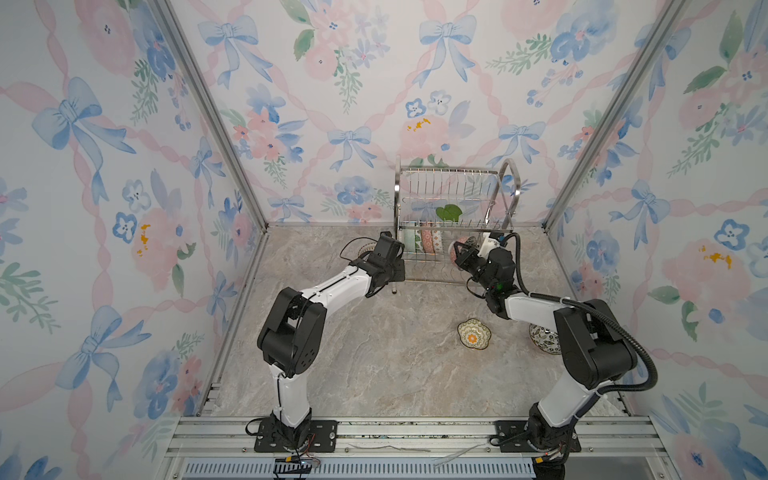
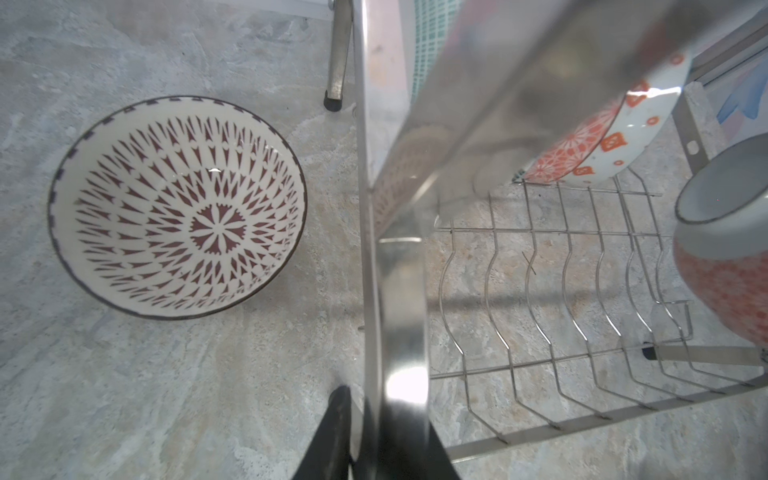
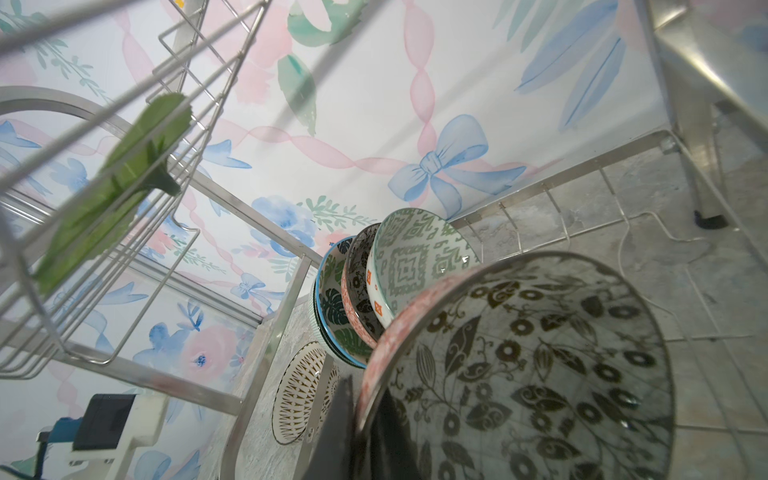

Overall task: Load the bowls into the dish rack
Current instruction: 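Lower the held bowl into the rack slot beside the green-patterned bowl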

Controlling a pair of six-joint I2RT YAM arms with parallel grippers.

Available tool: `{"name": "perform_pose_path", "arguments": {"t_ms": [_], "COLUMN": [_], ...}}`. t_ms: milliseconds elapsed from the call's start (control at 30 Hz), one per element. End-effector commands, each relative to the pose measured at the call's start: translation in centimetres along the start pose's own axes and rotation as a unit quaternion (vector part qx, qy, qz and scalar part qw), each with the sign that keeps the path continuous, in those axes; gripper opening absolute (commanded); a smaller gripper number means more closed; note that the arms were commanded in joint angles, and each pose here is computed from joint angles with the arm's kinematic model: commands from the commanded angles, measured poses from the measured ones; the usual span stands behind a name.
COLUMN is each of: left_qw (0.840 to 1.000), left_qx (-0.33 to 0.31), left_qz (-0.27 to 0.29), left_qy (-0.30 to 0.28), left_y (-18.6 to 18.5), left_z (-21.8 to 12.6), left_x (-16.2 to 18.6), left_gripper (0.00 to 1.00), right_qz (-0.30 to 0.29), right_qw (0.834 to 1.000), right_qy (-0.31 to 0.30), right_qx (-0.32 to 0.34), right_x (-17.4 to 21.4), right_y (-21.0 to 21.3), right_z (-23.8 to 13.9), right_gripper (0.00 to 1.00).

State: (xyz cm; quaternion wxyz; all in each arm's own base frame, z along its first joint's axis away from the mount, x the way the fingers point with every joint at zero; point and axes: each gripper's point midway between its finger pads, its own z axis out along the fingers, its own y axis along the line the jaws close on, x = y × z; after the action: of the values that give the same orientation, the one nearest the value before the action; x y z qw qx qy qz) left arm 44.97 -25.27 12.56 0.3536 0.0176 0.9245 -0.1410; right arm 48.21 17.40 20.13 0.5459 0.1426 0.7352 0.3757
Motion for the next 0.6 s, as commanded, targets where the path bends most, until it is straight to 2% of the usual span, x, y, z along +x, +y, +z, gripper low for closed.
{"name": "perform_pose_path", "arguments": {"t_ms": [0, 400, 567], "left_qw": [0.999, 1.000, 1.000], "left_qx": [-0.017, 0.002, 0.003], "left_qz": [0.012, 0.017, 0.020], "left_qy": [0.028, 0.025, 0.021], "left_y": [1.1, -0.7, -0.7], "left_z": [-0.4, -0.5, -0.8], "left_x": [1.2, 0.9, 0.6], "left_gripper": [0.23, 0.20, 0.19], "right_qz": [-0.013, -0.006, 0.019], "right_qw": [0.998, 0.986, 0.977], "right_qy": [-0.030, 0.033, 0.045], "right_qx": [-0.049, -0.166, -0.208], "right_x": [-1.2, 4.4, 5.7], "right_y": [3.5, 8.4, 9.6], "right_z": [0.4, 1.0, 1.9], "right_gripper": [0.00, 0.00, 0.00]}}
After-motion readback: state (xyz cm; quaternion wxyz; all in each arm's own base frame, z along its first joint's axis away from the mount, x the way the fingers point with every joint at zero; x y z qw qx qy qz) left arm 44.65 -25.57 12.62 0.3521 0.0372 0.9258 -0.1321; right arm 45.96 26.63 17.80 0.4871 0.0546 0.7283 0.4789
